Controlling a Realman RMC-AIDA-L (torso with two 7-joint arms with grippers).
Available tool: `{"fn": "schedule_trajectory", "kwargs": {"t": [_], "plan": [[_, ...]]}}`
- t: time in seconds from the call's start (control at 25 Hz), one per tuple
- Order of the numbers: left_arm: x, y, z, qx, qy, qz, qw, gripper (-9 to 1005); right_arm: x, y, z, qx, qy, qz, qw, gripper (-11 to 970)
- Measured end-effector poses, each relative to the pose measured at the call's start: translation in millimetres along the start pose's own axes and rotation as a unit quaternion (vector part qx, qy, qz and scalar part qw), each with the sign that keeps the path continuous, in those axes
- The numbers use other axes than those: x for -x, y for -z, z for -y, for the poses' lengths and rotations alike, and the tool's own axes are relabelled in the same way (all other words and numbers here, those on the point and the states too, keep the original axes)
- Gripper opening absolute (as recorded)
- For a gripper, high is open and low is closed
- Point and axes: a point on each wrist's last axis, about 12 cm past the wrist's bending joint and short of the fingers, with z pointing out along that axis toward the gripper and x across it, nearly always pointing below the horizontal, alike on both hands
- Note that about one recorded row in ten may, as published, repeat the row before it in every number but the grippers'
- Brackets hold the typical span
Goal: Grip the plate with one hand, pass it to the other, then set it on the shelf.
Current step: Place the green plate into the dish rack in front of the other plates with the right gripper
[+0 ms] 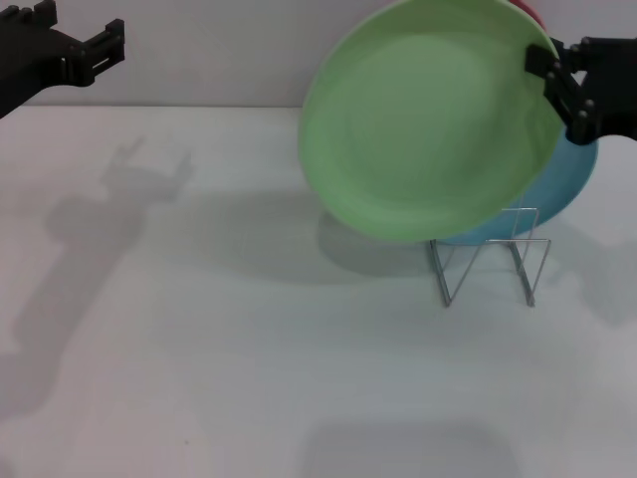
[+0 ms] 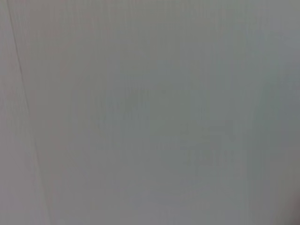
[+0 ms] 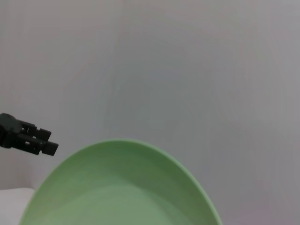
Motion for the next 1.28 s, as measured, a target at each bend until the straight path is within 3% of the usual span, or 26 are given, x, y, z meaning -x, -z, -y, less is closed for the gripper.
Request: {"fn": "schedule_trajectory", "kwargs": {"t": [0.32,1.28], "plan": [[-2,-9,1.5,-0.007,0.002,-0.008,1.000,747,-16,24,10.8,-0.010,0.002,0.017,1.000,35],[-4,-31,13.2,-0.032,0.002,-0.024,0.999,745,-23,45,28.7,-0.011,0.094,0.058,0.994,36]]}}
